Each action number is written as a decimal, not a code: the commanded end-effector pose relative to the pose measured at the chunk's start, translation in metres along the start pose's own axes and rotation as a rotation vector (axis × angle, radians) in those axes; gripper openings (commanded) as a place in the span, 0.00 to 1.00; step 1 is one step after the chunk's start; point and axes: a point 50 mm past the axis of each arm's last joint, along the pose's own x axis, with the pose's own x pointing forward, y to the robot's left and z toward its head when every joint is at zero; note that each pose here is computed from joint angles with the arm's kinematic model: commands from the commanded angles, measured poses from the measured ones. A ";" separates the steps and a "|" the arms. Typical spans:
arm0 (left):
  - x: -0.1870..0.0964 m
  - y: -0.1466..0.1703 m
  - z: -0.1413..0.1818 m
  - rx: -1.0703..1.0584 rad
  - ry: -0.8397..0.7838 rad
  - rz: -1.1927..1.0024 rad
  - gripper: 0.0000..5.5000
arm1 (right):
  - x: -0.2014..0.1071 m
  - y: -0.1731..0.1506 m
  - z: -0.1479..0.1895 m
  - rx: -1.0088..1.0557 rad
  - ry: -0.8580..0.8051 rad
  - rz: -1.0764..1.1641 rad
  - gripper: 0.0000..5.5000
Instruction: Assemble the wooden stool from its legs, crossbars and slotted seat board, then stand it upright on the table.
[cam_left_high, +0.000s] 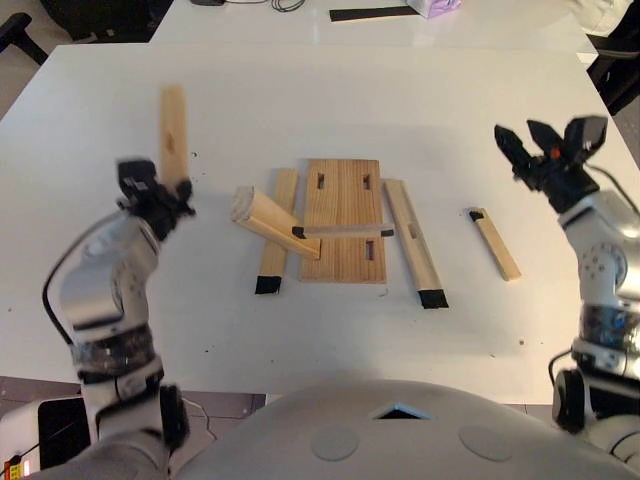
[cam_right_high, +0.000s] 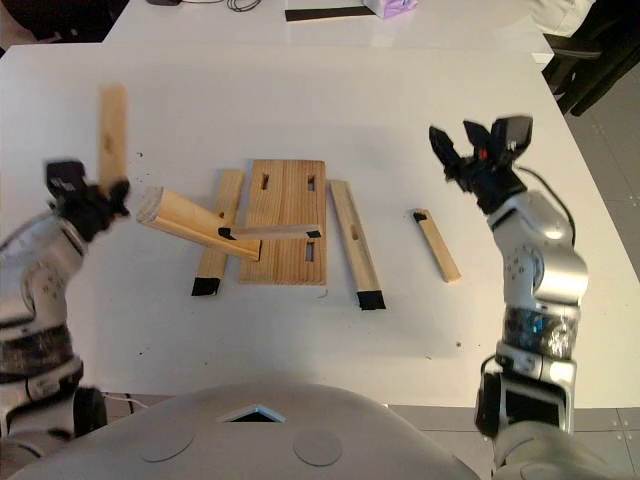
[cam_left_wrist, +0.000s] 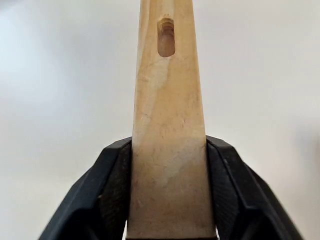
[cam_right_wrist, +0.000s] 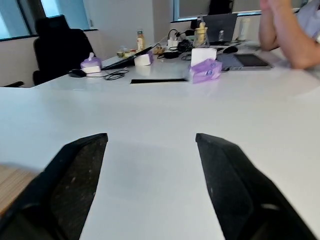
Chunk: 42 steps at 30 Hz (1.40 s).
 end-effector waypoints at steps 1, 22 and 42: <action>0.012 -0.020 0.102 -0.197 -0.416 -0.126 0.36 | 0.050 0.017 0.067 -0.397 -0.114 -0.021 0.59; -0.071 -0.127 0.123 0.041 -0.504 -1.465 0.36 | 0.004 0.070 0.203 0.109 -0.415 1.301 0.59; -0.079 -0.128 0.087 0.119 -0.397 -1.596 0.36 | -0.015 0.086 0.220 0.009 -0.354 1.547 0.59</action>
